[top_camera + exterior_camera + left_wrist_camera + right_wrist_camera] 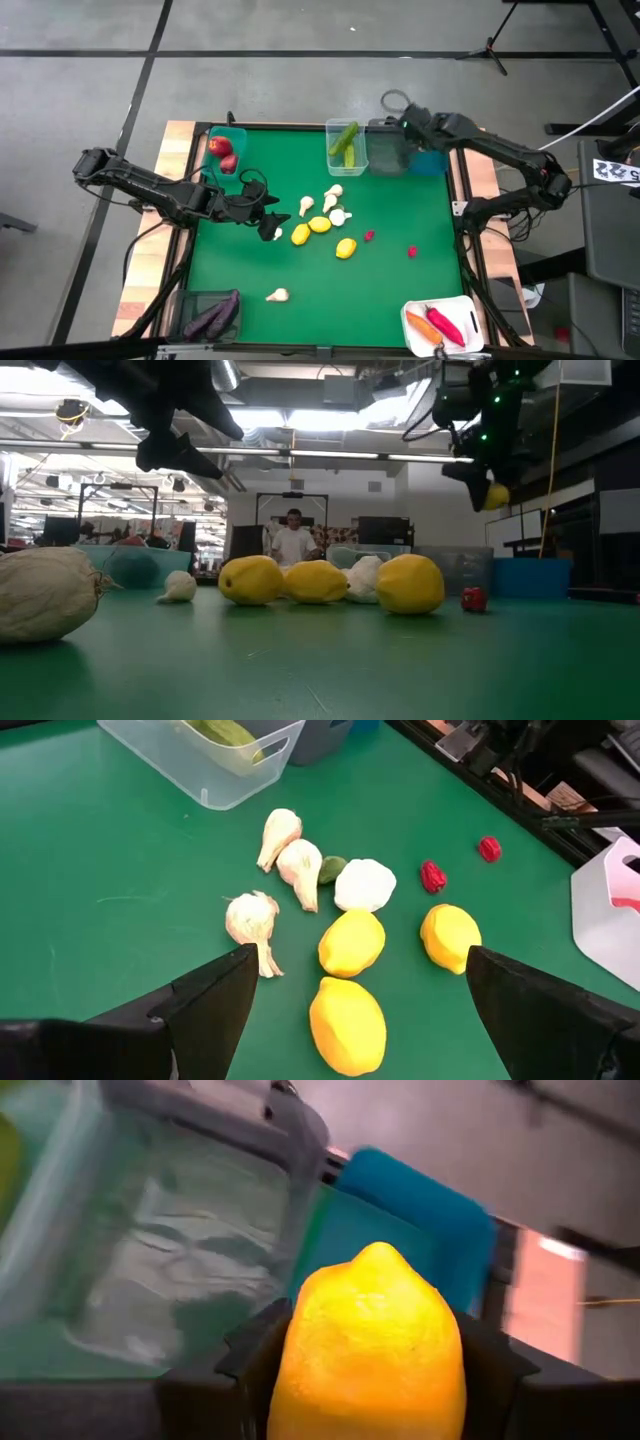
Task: Sort produce into baskets
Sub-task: Put the yellow lemon into the blue bin
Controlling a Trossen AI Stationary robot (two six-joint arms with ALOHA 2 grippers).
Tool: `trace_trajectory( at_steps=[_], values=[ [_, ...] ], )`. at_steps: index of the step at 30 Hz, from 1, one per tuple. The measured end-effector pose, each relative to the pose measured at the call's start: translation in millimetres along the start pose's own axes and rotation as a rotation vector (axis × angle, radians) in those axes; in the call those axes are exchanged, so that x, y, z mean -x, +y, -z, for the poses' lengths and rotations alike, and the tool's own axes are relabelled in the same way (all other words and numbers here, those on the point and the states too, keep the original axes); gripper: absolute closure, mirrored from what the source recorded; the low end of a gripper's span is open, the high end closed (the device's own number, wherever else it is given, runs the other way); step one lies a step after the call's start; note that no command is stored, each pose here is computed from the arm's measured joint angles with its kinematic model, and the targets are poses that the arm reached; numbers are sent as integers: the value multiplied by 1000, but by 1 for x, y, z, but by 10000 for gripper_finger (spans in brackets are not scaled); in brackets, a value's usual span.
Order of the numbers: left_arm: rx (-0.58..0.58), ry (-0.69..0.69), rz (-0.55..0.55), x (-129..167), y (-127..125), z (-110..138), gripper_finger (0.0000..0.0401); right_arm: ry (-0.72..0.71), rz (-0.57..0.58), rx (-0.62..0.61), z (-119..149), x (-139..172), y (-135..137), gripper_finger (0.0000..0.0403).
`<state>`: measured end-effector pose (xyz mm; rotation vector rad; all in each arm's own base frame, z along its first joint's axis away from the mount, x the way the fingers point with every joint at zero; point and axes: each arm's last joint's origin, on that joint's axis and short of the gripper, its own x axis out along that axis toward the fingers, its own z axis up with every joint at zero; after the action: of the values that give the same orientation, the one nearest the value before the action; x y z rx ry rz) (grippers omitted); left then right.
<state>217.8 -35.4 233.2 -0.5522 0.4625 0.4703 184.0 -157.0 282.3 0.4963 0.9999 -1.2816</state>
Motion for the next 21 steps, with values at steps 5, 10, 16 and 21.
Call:
trace_trajectory(
  at_steps=[5,10,16,21],
  values=[
    [-15,0,0,0,0,0,52,-1,-50,-111,-22,-22,-23,194],
    [-16,0,0,0,0,0,52,79,21,-142,-27,-46,-38,194],
    [-23,0,-1,0,0,0,52,165,67,-136,-29,-77,-38,193],
    [-22,0,-1,0,0,0,52,236,40,-114,-31,-107,-33,193]
  ],
)
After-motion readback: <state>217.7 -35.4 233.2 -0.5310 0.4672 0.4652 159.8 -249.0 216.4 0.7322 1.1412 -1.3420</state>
